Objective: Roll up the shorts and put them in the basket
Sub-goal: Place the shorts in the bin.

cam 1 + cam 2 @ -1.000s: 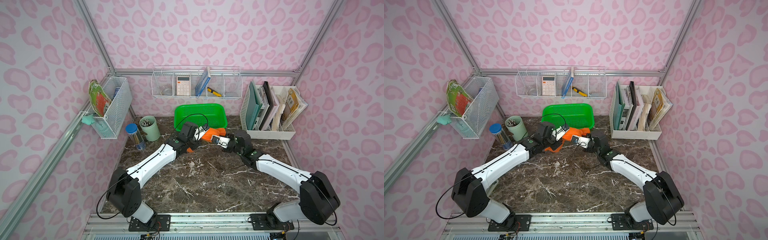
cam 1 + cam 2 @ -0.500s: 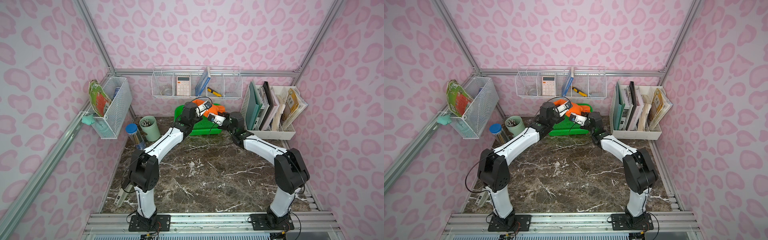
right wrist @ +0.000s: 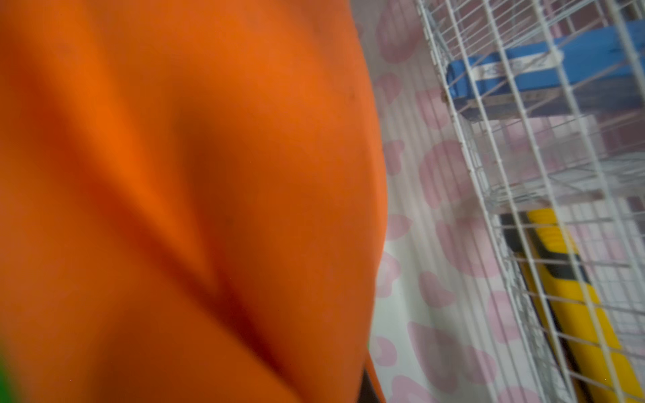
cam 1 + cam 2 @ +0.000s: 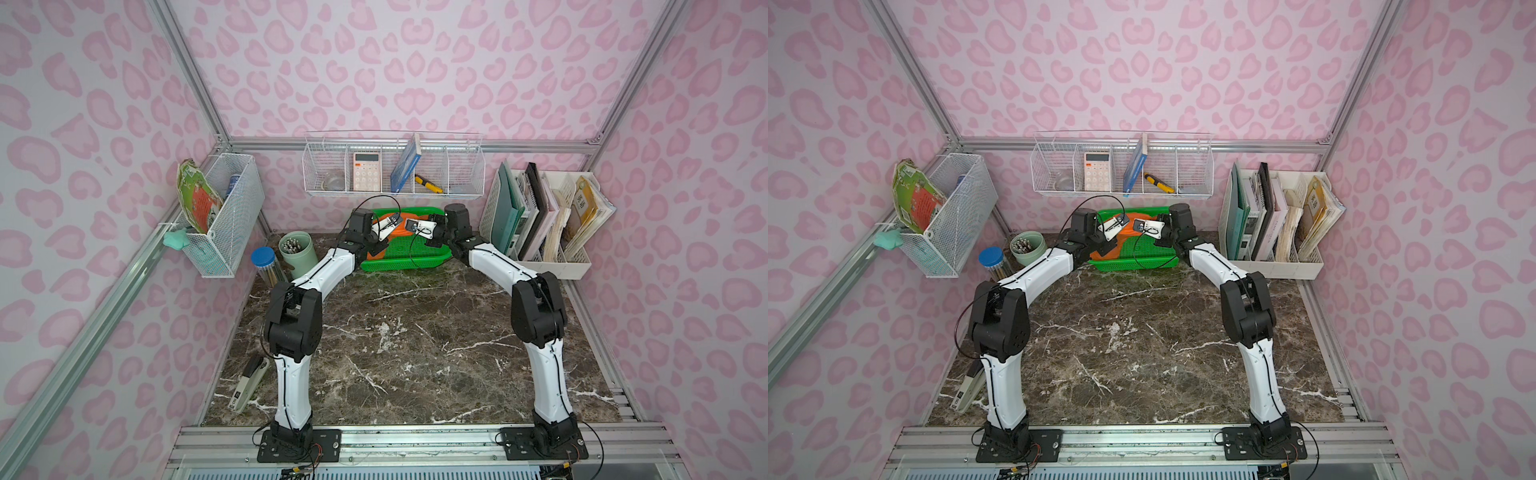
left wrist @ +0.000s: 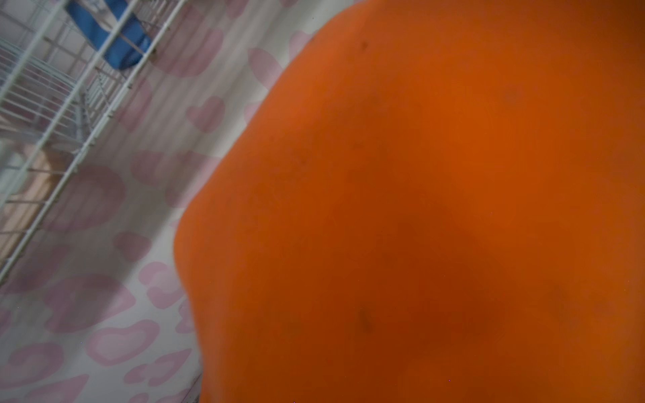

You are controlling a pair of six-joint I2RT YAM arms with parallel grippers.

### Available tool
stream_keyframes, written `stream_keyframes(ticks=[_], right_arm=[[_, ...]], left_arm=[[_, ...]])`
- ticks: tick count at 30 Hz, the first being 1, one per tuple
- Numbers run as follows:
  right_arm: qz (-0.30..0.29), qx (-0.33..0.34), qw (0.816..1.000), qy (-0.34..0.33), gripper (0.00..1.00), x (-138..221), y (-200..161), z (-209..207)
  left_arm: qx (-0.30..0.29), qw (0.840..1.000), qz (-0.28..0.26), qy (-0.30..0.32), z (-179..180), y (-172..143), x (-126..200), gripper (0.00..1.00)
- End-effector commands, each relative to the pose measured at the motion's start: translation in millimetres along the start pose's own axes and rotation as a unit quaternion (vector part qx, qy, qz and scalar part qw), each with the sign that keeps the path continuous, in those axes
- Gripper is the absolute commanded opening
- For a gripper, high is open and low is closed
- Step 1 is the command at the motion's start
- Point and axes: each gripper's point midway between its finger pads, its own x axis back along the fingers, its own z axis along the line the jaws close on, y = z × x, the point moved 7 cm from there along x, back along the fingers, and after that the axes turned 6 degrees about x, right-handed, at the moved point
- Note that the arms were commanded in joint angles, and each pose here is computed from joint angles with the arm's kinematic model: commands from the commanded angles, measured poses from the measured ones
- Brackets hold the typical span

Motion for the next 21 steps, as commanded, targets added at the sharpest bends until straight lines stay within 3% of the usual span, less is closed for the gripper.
stream_keyframes(ticks=[1,2,3,8,14,18,20,21], right_arm=[[0.039,-0.023,0.998,0.040,0.00,-0.4,-22.0,11.4],[0.040,-0.022,0.998,0.045,0.00,-1.8,-23.3,14.6],[0.042,-0.025,0.998,0.049,0.07,-2.8,-24.7,16.9],[0.047,-0.040,0.994,0.089,0.47,-8.8,-31.3,35.4],[0.071,-0.047,0.991,0.104,0.72,-13.0,-41.1,50.9],[0.073,-0.053,0.991,0.100,0.82,-13.2,-41.0,49.7],[0.070,-0.053,0.991,0.101,0.91,-12.1,-38.9,48.8],[0.067,-0.052,0.991,0.104,0.99,-11.4,-37.8,48.4]], left_arm=[[0.021,1.000,0.002,-0.022,-0.5,-6.9,-0.4,0.00],[0.021,0.999,0.003,-0.024,-1.4,-8.3,-1.3,0.00],[0.022,0.999,0.003,-0.028,-2.8,-9.4,-2.5,0.00],[0.019,0.998,-0.009,-0.065,-16.0,-14.8,-8.0,0.20],[0.040,0.993,-0.010,-0.107,-27.4,-18.0,-9.1,0.54],[0.052,0.988,-0.005,-0.143,-34.2,-17.7,-7.9,0.74],[0.056,0.985,-0.002,-0.162,-37.5,-17.8,-6.5,0.97],[0.055,0.984,0.001,-0.171,-39.5,-18.5,-6.3,0.99]])
